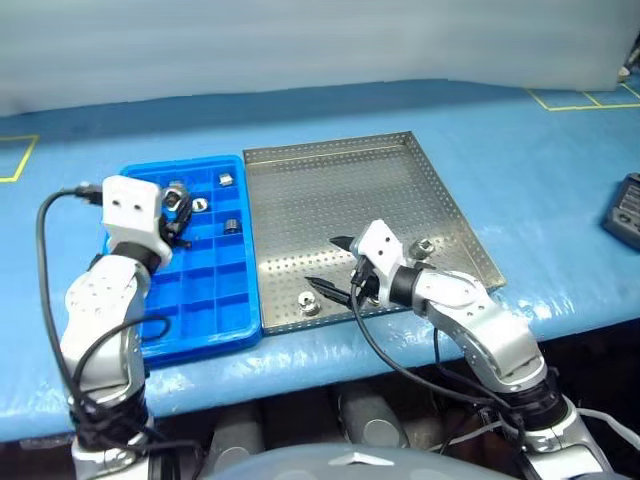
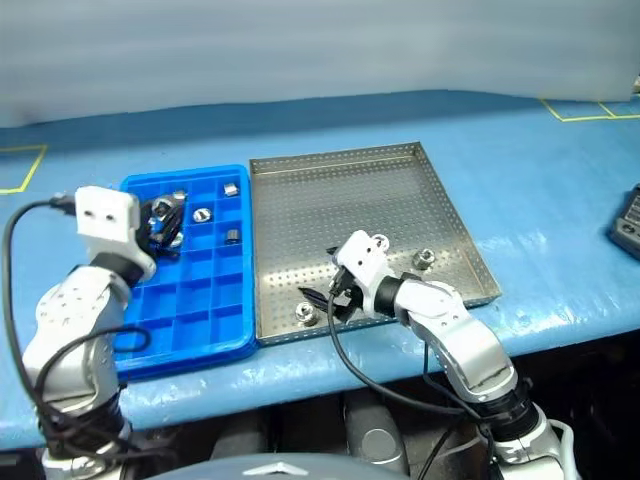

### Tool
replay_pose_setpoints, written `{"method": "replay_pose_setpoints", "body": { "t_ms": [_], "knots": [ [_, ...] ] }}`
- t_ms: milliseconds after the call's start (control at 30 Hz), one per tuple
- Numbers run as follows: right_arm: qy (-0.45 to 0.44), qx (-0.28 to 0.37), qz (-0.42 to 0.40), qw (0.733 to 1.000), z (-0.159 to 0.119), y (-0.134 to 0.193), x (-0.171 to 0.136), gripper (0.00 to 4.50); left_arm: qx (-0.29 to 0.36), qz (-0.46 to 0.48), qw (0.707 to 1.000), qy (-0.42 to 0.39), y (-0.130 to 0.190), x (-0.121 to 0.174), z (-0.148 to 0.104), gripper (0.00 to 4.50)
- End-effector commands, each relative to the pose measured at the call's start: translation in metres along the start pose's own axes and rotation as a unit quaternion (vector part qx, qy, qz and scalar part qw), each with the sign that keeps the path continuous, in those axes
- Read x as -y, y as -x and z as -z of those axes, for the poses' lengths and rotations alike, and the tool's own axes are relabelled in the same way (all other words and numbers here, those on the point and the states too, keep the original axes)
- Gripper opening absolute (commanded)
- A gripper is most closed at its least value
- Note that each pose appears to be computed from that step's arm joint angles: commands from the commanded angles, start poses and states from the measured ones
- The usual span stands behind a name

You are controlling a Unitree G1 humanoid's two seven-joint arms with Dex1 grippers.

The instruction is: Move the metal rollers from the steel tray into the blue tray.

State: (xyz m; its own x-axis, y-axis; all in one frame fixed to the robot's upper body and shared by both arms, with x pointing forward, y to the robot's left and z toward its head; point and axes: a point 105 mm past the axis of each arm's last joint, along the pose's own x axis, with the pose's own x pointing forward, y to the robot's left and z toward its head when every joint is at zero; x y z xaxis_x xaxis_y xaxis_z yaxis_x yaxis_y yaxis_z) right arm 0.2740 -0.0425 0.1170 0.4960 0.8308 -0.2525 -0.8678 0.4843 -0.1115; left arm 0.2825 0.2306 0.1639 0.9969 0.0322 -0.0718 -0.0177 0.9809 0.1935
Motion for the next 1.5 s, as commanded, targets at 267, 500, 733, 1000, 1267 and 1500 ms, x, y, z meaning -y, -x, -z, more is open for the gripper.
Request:
{"method": "replay_pose_setpoints", "body": {
  "t_ms": [267, 500, 733, 1000, 1267, 1500],
  "knots": [
    [0.022, 0.028, -0.079, 0.996, -0.016, -0.016, -0.025, 4.5, -0.046, -0.012, 0.999, 0.016, 0.035, 0.005, 0.023, 1.67],
    [0.017, 0.03, -0.091, 0.995, -0.016, -0.014, -0.03, 4.5, -0.102, 0.015, 0.994, 0.045, 0.039, 0.016, 0.054, 1.67],
    [0.015, 0.031, -0.085, 0.996, -0.015, -0.012, -0.03, 4.5, -0.139, 0.022, 0.989, 0.054, 0.034, 0.02, 0.074, 1.67],
    [0.013, 0.032, -0.06, 0.998, -0.015, -0.006, -0.025, 4.5, -0.107, 0.039, 0.992, 0.059, 0.023, 0.023, 0.059, 3.98],
    [0.01, 0.012, 0.0, 1.0, -0.008, 0.013, -0.003, 4.5, -0.018, 0.175, 0.984, -0.025, -0.002, 0.042, 0.006, 4.44],
    [0.002, -0.019, 0.053, 0.998, 0.006, 0.034, 0.012, 4.5, 0.025, 0.411, 0.895, -0.172, -0.015, 0.091, -0.023, 4.44]
  ]
}}
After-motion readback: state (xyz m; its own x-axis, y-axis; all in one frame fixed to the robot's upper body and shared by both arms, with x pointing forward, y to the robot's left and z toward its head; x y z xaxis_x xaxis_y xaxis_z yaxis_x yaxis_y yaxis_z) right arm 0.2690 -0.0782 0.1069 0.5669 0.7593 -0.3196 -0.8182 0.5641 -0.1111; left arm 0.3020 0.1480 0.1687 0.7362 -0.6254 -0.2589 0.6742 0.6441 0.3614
